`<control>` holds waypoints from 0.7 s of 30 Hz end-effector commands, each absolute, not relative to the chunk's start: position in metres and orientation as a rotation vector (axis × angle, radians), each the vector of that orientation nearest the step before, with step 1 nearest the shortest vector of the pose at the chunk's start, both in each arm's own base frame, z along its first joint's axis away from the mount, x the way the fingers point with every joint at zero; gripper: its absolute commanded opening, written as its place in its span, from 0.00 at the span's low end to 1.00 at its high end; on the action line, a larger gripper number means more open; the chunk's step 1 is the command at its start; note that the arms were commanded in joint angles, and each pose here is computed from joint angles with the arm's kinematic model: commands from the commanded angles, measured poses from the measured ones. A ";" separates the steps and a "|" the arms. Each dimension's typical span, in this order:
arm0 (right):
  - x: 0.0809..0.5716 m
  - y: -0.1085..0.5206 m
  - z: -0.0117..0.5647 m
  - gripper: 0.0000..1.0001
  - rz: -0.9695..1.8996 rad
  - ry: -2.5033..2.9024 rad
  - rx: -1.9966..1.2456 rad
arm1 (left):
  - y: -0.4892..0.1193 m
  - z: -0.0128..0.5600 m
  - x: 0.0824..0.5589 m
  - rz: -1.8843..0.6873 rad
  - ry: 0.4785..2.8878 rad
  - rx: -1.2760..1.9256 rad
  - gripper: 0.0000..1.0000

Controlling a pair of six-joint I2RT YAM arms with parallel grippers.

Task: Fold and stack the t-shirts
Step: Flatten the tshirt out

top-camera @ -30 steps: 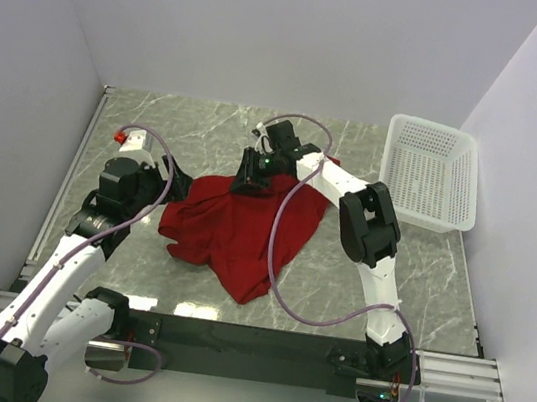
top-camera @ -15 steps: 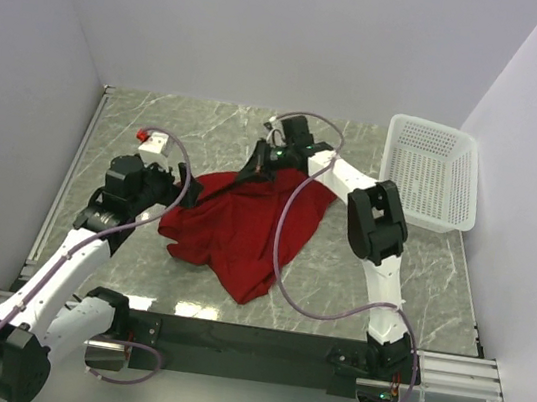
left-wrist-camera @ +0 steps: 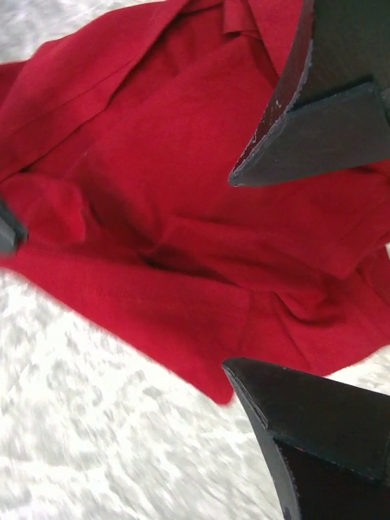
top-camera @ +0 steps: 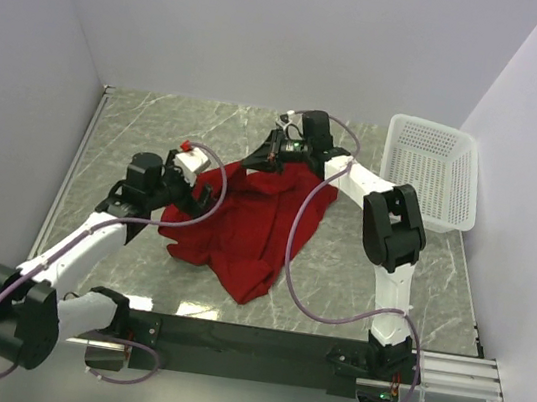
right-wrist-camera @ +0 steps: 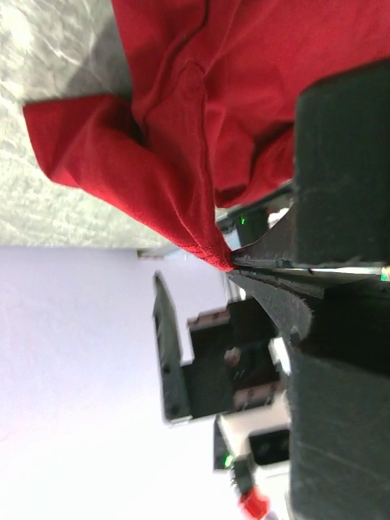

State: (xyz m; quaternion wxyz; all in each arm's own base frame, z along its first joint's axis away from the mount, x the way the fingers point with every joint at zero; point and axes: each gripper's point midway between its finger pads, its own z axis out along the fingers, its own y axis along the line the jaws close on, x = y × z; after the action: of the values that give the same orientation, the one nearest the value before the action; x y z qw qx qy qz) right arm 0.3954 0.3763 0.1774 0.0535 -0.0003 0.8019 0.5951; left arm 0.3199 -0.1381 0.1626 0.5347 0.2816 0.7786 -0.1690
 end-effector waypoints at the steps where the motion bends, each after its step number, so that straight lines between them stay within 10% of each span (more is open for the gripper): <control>1: 0.392 0.378 0.220 0.00 1.937 2.339 0.001 | -0.157 0.164 0.328 -0.388 1.769 0.782 0.91; 21: 0.396 0.367 0.229 0.00 2.070 2.322 0.259 | -0.146 0.105 0.385 -0.060 1.927 0.517 0.77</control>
State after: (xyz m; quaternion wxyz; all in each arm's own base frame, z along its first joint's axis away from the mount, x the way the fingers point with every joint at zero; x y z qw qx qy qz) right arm 0.4004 0.3713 0.1824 -0.0165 0.1104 0.7661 0.6330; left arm 0.3659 -0.1456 0.0844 0.5058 0.2511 0.8242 -0.0421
